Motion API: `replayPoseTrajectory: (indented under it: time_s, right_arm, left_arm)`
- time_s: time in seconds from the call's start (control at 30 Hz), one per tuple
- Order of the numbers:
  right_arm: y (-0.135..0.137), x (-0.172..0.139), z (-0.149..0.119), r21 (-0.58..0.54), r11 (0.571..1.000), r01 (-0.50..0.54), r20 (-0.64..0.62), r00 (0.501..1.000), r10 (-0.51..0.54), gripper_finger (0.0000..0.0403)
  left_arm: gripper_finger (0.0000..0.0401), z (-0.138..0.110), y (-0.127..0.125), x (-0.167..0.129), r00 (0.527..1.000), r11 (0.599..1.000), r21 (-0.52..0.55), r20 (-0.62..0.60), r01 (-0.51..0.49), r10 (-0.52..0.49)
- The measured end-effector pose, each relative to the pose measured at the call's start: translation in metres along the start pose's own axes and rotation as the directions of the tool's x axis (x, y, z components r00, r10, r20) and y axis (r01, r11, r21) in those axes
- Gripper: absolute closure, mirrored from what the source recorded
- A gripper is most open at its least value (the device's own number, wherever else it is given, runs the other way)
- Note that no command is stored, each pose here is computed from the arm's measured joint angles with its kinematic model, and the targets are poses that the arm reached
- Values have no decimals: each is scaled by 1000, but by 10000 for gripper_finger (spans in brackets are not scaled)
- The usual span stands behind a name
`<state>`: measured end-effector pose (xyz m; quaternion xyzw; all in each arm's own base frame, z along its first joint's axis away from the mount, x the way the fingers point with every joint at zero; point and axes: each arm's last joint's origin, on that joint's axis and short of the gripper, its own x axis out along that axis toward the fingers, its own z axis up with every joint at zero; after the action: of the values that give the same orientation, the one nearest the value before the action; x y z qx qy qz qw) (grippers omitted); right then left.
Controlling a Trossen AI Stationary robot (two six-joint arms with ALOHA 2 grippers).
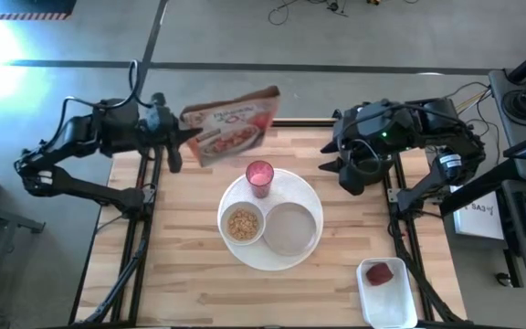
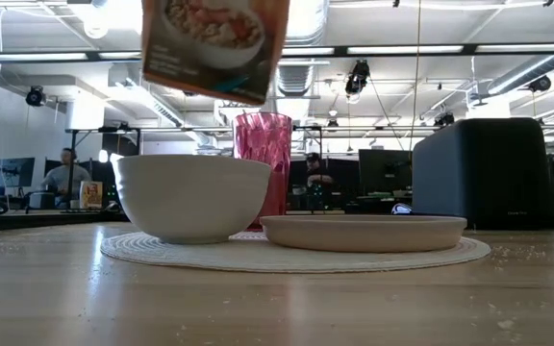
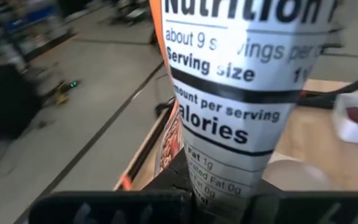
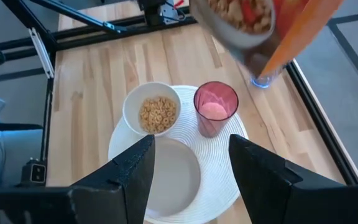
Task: Arrange a breakfast setting
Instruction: Pour the cereals from the cereal box into the white bowl
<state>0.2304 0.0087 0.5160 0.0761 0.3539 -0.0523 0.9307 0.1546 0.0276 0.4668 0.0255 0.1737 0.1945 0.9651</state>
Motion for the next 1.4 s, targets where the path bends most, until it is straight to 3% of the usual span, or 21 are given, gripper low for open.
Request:
replayPoseTrajectory:
  time_s: [0.27, 0.5, 0.83, 1.07, 1.4]
  right_arm:
    - [0, 2, -1, -3, 1000, 4, -17, 1000, -4, 207]
    - [0, 2, -1, -3, 1000, 4, -18, 1000, -4, 207]
    - [0, 2, -1, -7, 1000, 4, -20, 1000, -4, 207]
    - [0, 2, -1, -42, 999, 4, -20, 1000, -4, 207]
    - [0, 2, -1, -39, 999, 4, -21, 1000, -4, 207]
  left_arm:
    - [401, -10, 10, -17, 978, 979, -45, -82, -198, 194]
    - [401, -21, 18, -28, 908, 914, -49, -147, -404, 393]
    - [401, -39, 22, -23, 746, 750, -76, -209, -657, 632]
    - [401, -75, 15, 6, 600, 599, -81, -231, -796, 766]
    - [401, -149, 1, 52, 542, 506, -195, -294, -840, 787]
